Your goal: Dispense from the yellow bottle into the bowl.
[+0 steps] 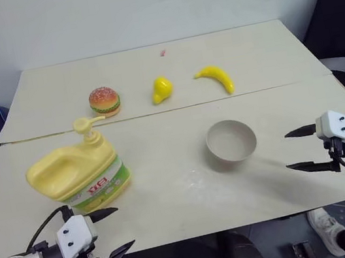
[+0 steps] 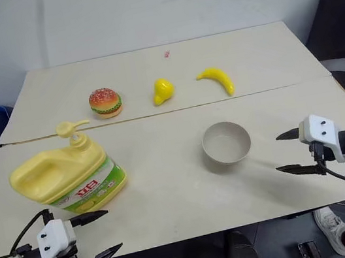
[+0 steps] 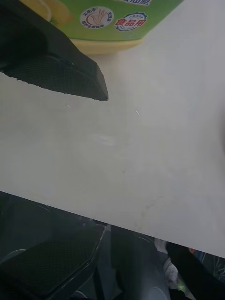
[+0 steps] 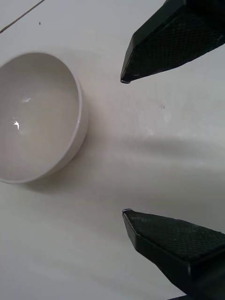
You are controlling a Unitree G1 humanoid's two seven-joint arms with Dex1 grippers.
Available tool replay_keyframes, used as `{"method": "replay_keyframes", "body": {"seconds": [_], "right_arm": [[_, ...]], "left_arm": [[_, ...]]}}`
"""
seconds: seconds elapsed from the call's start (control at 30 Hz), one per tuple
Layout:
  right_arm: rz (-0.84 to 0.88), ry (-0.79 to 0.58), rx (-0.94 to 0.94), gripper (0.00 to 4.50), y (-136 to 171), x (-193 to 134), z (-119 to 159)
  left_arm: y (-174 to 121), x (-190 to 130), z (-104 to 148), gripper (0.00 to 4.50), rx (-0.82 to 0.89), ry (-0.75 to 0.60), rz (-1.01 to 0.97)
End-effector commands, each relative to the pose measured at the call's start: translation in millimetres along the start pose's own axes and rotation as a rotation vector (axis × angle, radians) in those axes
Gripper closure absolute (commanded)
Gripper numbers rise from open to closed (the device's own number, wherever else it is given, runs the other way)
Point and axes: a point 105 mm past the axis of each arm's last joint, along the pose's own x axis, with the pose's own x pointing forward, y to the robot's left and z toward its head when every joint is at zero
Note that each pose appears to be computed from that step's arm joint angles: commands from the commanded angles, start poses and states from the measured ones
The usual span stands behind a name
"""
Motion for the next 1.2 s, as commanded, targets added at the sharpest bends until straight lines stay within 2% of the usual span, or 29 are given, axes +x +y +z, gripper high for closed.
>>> {"method": "replay_keyframes", "body": {"seconds": [0.03, 0.37, 0.5, 0.6, 0.77, 0.87, 0.93, 1.07, 1.2], "right_arm": [[-0.026, -0.011, -0.024, 0.02, -4.6, -6.3, 6.7], [-0.006, -0.061, -0.014, 0.02, 1.7, 2.6, 19.5], [0.038, -0.101, 0.027, 0.02, 5.1, 5.4, 34.6], [0.035, -0.167, -0.038, 0.02, 8.9, 18.7, 59.8], [0.039, -0.223, -0.087, 0.02, 14.9, 37.9, 82.0], [0.043, -0.210, -0.118, 0.02, 19.6, 68.6, 84.8], [0.047, -0.195, -0.121, 0.02, 22.1, 84.3, 83.5], [0.036, -0.166, -0.104, 0.95, 22.2, 105.9, 78.1], [0.019, -0.119, -0.093, 2.32, 22.6, 119.1, 71.7]], "left_arm": [[-4.8, 2.3, 4.9, 0.00, 0.031, -0.015, -0.030], [-5.0, 1.6, 16.4, 0.00, 0.003, -0.026, -0.060], [-2.9, -6.2, 41.1, 0.00, -0.035, -0.076, -0.133], [-1.5, -21.0, 71.2, 0.00, -0.007, -0.110, -0.212], [18.2, -33.0, 106.2, 0.00, 0.050, -0.142, -0.173], [38.0, -41.2, 142.3, 0.00, 0.087, -0.182, -0.193], [39.6, -42.9, 153.8, 0.00, 0.099, -0.183, -0.246], [39.9, -37.9, 159.4, 0.00, 0.141, -0.152, -0.326], [36.0, -32.2, 162.1, 0.00, 0.187, -0.129, -0.388]]}}
